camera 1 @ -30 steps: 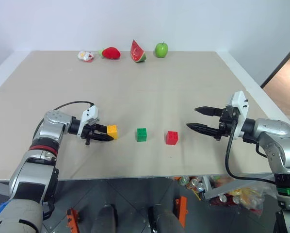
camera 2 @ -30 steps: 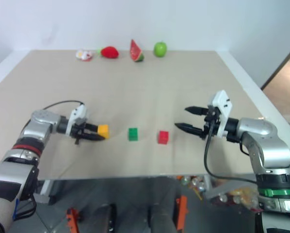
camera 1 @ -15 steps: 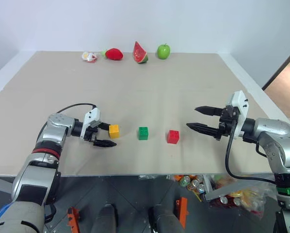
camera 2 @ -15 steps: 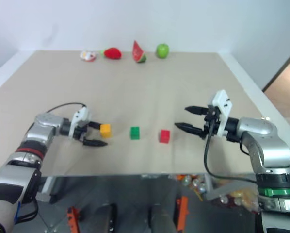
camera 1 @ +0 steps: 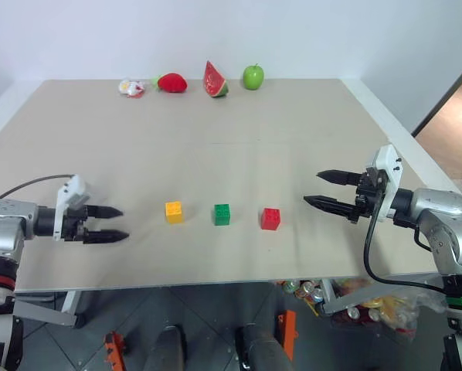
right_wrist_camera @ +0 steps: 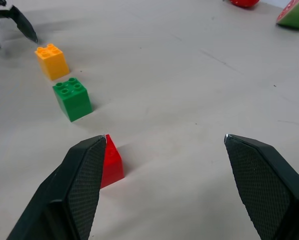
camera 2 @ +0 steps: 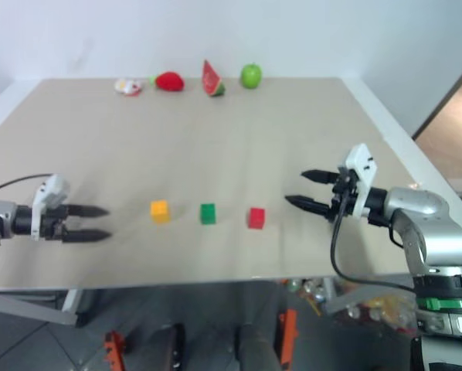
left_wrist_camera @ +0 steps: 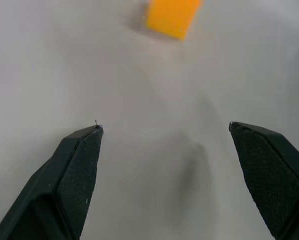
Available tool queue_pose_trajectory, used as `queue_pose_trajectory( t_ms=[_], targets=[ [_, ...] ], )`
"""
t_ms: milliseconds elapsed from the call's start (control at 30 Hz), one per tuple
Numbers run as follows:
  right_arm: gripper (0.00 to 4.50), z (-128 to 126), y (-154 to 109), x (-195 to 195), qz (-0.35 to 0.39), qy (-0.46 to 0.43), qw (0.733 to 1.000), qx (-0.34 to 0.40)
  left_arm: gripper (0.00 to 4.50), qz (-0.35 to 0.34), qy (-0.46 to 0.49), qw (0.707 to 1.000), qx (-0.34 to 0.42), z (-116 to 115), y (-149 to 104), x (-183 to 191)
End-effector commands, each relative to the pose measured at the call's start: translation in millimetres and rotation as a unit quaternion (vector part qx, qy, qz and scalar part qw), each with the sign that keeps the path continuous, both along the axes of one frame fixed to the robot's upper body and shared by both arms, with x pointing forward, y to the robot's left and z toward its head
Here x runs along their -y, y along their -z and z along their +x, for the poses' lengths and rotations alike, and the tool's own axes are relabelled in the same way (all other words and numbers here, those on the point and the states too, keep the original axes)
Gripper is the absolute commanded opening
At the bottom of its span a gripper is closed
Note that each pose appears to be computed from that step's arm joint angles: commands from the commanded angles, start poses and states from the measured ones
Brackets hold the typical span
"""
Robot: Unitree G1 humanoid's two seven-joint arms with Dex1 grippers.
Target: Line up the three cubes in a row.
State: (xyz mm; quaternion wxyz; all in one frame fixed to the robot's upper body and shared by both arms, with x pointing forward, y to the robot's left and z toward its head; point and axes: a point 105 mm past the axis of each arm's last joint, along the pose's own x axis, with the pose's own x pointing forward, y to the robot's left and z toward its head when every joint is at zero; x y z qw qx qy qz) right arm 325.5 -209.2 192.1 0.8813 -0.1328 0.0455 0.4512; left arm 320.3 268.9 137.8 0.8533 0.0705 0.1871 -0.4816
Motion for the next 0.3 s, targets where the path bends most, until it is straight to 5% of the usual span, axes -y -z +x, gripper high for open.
queue_pose_trajectory(
  t_ms=[33,133,300],
  targets=[
    [3.92,3,-11,13,-0.005,0.019,1.0,0.02,4.18,-0.073,-0.072,0.992,0.072,10,-46,1],
    [3.92,6,3,25,-0.012,0.045,0.999,0.003,4.18,-0.092,-0.128,0.981,0.115,5,-64,1],
    [3.92,8,14,30,-0.003,0.059,0.998,-0.009,4.18,-0.122,-0.133,0.981,0.069,-23,-44,10]
  ],
)
